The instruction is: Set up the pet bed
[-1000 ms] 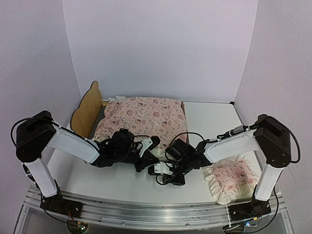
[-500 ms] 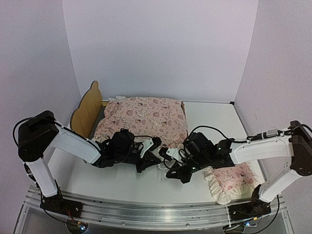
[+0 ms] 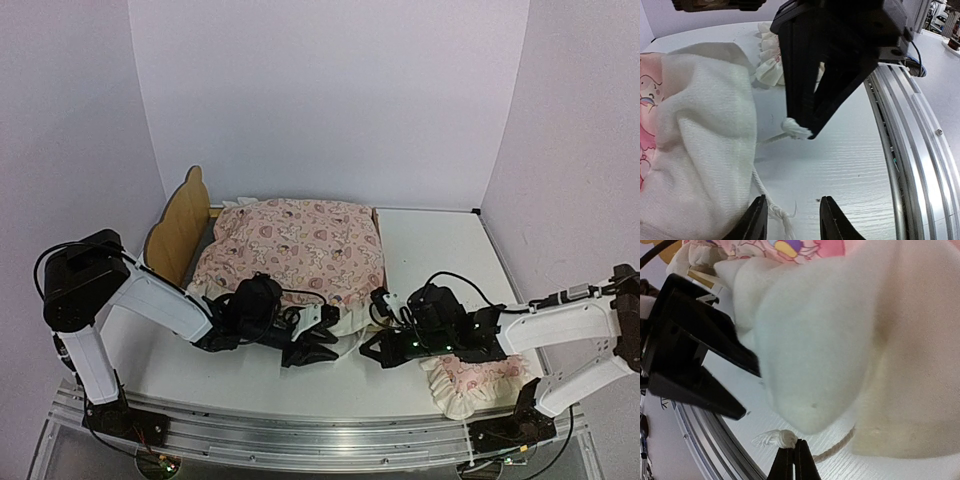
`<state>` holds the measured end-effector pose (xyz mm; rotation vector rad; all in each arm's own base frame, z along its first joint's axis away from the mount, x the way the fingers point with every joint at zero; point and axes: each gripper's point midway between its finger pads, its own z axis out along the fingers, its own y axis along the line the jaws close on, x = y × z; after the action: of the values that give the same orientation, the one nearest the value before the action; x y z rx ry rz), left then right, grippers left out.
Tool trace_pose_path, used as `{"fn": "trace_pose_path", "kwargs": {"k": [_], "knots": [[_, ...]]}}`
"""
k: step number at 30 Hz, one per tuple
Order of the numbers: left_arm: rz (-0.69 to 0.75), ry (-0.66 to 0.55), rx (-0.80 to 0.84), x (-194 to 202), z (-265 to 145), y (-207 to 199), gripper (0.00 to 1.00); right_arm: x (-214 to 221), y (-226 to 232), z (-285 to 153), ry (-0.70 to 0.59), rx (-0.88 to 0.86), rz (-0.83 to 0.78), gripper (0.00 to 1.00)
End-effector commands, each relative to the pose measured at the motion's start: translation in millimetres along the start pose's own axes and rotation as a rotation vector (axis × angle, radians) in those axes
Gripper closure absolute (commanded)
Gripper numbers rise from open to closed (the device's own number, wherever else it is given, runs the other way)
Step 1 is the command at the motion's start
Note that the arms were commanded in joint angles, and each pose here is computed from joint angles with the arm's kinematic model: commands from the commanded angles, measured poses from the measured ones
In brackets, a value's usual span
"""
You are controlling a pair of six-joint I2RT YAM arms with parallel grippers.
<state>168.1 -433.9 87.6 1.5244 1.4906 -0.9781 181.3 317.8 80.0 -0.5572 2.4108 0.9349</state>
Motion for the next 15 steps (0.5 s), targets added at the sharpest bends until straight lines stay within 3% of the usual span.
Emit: {"fn": "trace_pose_path", "kwargs": {"k": [1,6,15], "knots": [[0.123,-0.023,0.046,-15,-6,-11,0.56,-19,-12,-7,-0.124,0.051,0.182,1.0],[0.144,-0.039,0.054,-27,-11,-18,0.53,-25,-5,-1,-0.141,0.001,0.272,1.0],[-0.102,-0.103,-0.056,-38,17,-3,0.56,-46,11,7,-0.196,-0.076,0.362,1.0]]}}
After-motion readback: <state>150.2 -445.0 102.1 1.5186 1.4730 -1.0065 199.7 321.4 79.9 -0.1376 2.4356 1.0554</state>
